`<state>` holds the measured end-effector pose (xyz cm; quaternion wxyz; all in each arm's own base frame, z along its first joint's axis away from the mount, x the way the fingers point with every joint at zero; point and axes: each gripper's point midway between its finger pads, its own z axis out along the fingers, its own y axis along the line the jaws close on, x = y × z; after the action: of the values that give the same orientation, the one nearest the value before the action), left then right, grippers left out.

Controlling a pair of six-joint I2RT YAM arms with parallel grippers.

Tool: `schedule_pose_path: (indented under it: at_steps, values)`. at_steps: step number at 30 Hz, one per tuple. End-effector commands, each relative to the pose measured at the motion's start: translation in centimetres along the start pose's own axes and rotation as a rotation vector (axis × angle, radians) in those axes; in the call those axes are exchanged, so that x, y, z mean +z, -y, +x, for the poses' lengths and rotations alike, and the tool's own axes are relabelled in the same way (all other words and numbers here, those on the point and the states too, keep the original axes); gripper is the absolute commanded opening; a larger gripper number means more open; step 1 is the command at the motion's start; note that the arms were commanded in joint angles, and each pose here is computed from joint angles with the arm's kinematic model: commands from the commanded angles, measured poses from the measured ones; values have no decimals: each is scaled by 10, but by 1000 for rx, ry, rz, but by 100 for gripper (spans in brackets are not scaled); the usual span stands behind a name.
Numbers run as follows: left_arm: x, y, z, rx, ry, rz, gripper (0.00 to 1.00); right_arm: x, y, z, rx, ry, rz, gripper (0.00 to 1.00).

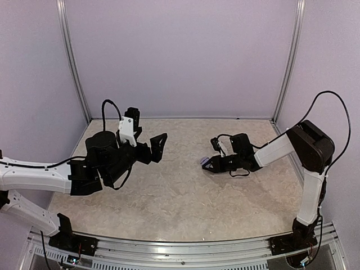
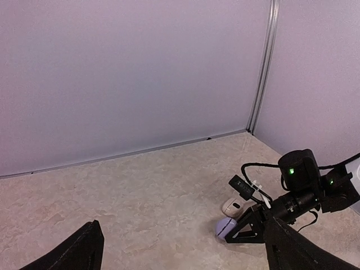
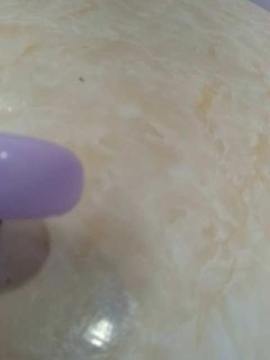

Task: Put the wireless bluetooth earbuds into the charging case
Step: Place the charging case with the earbuds at the center of the board, then reset both arms

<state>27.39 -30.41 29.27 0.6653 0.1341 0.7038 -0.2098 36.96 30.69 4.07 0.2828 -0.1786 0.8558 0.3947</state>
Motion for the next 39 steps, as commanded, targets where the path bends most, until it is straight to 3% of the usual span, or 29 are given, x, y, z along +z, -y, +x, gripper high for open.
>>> schedule_pose_path:
  at_steps: [1,9,16,24,30,39]
  values:
    - [-1,-9,-12,-34,25,-19,99,-2,10,-1,15,0,32,31]
    - [16,-11,0,-32,-77,-20,99,-25,0,-2,5,24,37,48]
    - [40,-32,6,-156,-167,5,99,-60,-20,-15,-50,82,38,64]
    - [57,-89,24,-259,-253,-93,99,-125,-41,-62,-195,237,96,99]
    - [42,-115,35,-275,-224,-189,99,-180,-39,-82,-231,387,172,99]
    - [13,-145,88,-332,-268,-328,99,-203,-23,-44,-208,483,202,100]
